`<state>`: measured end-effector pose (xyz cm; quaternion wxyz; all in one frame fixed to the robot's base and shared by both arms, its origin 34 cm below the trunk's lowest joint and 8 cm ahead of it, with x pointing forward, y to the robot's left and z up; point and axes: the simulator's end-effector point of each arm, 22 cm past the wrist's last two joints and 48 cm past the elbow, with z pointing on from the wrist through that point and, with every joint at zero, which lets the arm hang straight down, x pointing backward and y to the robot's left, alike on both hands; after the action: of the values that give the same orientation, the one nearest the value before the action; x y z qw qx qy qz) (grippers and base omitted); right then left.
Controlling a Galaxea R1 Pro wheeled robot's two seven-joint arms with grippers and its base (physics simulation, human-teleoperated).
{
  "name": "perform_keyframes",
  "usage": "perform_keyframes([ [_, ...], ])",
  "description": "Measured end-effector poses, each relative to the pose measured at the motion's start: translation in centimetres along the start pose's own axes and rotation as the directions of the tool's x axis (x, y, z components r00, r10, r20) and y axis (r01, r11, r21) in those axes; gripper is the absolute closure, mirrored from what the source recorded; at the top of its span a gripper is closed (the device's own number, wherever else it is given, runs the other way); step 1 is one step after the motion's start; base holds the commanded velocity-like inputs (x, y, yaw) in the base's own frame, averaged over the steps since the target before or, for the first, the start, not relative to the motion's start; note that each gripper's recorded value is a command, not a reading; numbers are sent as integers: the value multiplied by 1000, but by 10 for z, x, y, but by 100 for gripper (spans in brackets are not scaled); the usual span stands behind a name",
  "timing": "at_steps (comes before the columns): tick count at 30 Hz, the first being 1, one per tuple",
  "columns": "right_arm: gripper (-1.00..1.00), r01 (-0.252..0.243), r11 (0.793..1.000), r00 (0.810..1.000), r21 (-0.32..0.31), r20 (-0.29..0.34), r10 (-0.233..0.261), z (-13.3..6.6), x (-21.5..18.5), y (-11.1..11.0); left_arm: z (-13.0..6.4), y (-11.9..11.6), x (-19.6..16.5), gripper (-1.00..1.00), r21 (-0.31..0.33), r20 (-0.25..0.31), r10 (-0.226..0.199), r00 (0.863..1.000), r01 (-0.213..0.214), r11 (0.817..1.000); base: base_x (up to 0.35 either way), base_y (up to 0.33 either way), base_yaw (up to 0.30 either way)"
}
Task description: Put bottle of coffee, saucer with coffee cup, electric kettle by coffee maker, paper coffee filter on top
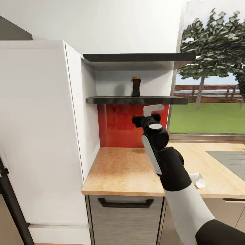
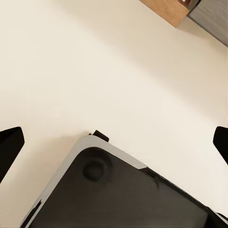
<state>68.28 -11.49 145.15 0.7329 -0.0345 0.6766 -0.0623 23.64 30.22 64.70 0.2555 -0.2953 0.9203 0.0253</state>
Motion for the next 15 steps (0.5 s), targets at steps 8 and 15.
perform_keyframes([
  [8,-100,-127,991,990,-51,62,130,-1,-106,-33,0,1,-1,-100,-2,1,-2,1000,2,1000,0,0,0],
  [15,-100,-164,985,975,-49,145,170,-5,-175,-54,0,1,-1,-100,-2,1,-2,1000,2,1000,0,0,0],
])
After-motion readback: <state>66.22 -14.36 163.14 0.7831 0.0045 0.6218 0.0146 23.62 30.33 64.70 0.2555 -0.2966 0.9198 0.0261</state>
